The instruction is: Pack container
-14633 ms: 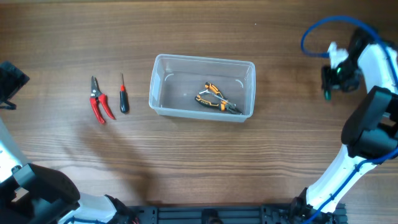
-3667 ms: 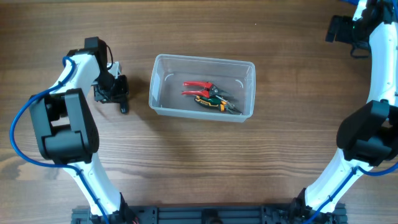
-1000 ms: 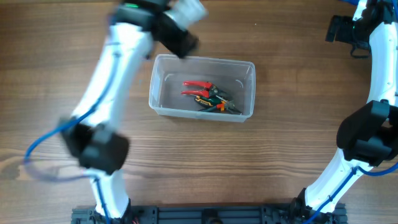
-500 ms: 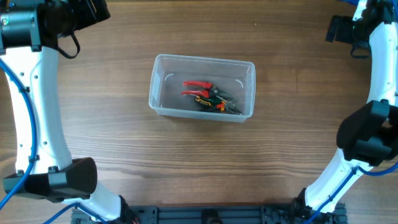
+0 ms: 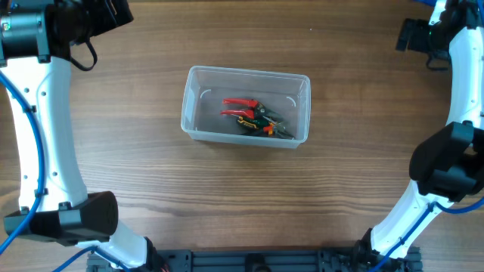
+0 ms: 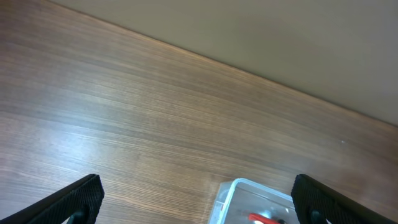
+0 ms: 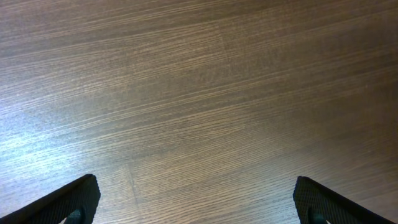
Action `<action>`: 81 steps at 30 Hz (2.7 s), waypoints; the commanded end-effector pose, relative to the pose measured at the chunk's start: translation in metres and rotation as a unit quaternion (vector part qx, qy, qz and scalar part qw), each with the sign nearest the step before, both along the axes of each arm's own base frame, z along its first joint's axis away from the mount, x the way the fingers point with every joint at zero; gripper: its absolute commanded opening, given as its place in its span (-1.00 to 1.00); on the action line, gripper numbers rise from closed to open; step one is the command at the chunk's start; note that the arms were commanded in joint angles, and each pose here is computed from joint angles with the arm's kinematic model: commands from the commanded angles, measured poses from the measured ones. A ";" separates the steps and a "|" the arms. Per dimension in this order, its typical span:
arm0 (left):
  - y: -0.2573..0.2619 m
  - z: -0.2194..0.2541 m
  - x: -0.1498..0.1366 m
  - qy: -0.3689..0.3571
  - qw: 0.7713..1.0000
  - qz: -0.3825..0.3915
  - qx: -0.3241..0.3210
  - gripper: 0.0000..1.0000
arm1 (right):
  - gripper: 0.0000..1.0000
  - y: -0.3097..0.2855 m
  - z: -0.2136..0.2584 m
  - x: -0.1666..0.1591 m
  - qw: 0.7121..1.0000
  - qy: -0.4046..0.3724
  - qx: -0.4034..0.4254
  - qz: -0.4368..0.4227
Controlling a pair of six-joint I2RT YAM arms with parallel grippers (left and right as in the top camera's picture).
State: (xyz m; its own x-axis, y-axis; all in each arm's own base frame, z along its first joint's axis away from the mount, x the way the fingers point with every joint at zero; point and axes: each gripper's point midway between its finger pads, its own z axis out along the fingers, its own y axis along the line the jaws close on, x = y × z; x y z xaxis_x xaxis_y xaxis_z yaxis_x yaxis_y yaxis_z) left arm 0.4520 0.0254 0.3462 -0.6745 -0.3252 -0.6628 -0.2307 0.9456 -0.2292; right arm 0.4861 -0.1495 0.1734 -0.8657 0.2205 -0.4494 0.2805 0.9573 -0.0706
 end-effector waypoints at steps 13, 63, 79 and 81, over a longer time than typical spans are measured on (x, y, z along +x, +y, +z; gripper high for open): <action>-0.010 0.185 -0.213 -0.316 0.945 -0.001 0.081 1.00 | 0.99 0.003 0.011 0.002 1.000 -0.015 0.001 0.006; -0.050 -0.194 -0.215 -0.312 0.944 -0.102 0.030 1.00 | 0.99 0.003 0.012 0.003 1.000 -0.016 0.001 0.006; -0.040 -0.196 -0.214 -0.310 0.941 -0.099 0.093 0.99 | 0.99 0.003 0.012 0.003 1.000 -0.016 0.001 0.006; -0.040 -0.196 -0.214 -0.310 0.941 -0.099 0.093 1.00 | 1.00 0.003 0.012 0.003 1.000 -0.016 0.001 0.006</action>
State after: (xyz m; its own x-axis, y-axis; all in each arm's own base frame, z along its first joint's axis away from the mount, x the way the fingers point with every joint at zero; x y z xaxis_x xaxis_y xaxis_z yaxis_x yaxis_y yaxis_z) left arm 0.2376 -0.0169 0.1527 -0.1847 -0.1254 -0.9748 0.0819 0.9864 -0.1424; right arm 0.4871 -0.1485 0.1736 -0.8645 0.2202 -0.4519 0.2776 0.9585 -0.0641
